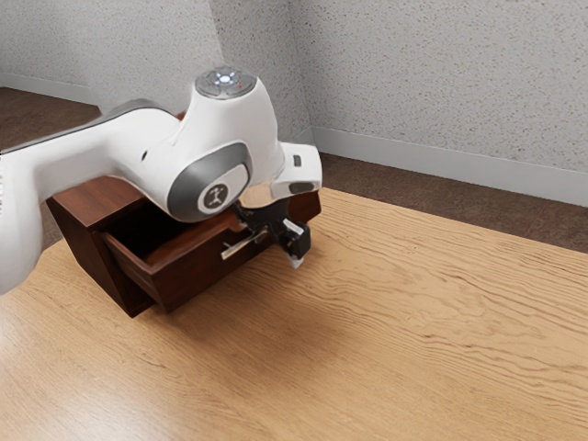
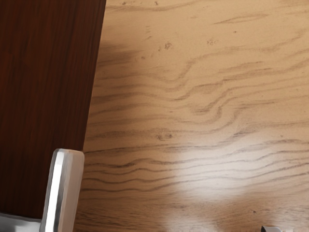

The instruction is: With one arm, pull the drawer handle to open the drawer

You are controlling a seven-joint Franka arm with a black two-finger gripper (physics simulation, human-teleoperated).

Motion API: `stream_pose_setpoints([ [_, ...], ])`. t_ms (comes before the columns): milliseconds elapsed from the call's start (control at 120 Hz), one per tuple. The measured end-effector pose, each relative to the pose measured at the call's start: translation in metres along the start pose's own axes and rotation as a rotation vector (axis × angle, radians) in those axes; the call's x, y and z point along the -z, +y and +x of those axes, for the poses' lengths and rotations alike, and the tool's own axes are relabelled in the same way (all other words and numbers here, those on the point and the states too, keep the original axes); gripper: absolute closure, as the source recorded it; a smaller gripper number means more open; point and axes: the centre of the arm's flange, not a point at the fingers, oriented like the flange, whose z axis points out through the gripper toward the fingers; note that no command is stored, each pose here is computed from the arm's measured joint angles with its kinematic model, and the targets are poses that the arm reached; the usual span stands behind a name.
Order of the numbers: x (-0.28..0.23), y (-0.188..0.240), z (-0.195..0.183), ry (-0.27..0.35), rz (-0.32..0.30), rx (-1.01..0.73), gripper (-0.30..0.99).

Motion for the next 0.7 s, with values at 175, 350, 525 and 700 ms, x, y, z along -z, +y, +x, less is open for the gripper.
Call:
stream_pose_setpoints([
  [175,0.002,0.010,0.000,0.003,-0.005,0.000,0.21],
  [350,0.003,0.014,0.000,0.003,-0.003,0.005,0.18],
  [525,0.004,0.013,0.000,0.004,0.001,0.014,0.22],
  [700,0.003,0.012,0.000,0.003,0.007,0.026,0.21],
])
